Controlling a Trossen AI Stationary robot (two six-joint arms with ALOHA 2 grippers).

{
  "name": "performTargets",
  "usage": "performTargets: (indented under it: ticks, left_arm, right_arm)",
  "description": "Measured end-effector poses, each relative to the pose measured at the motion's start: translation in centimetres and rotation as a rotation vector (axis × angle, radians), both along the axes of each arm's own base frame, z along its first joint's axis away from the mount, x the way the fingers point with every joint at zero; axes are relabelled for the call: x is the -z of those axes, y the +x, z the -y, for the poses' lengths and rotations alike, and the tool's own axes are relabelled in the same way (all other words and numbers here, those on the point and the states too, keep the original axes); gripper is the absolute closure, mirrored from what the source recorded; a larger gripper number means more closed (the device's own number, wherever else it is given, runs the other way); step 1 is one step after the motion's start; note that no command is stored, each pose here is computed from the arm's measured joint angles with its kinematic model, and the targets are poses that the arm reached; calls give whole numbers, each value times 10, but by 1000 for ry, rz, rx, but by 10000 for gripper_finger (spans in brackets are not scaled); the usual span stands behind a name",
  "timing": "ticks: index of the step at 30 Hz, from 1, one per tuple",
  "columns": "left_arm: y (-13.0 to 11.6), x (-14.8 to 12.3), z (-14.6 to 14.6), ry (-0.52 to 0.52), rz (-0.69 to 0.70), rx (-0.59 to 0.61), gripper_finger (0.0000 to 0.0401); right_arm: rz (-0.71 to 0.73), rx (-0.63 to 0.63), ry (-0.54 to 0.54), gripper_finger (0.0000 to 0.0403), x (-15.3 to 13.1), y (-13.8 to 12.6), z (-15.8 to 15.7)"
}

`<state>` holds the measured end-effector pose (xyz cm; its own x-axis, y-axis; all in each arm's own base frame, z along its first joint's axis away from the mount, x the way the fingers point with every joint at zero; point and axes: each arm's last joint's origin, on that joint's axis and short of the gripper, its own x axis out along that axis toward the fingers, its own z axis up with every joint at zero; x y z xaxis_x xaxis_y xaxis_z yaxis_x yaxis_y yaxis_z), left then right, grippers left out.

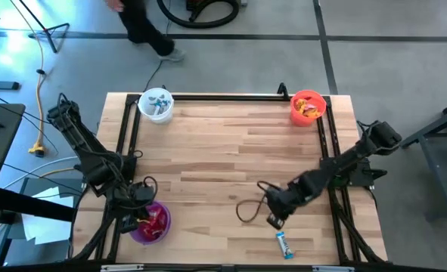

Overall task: Sort candy
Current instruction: Put the red candy into the purple bucket

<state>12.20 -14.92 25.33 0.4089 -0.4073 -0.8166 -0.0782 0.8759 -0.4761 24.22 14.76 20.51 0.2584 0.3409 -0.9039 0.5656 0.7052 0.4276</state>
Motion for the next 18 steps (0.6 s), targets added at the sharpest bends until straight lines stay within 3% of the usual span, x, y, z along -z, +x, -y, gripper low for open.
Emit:
performTargets:
  ticks: [6,13,18]
  left_arm:
    - [1,23,-1,47,66,21,397]
    - [-1,46,-6,84,50,10,400]
    - [-1,49,-9,99,42,-26,389]
  right_arm:
    - [-81,89,6,332,9,-15,-28]
    - [-170,156,65,221,27,-25,-60]
    - [-175,164,85,178,45,-22,-76]
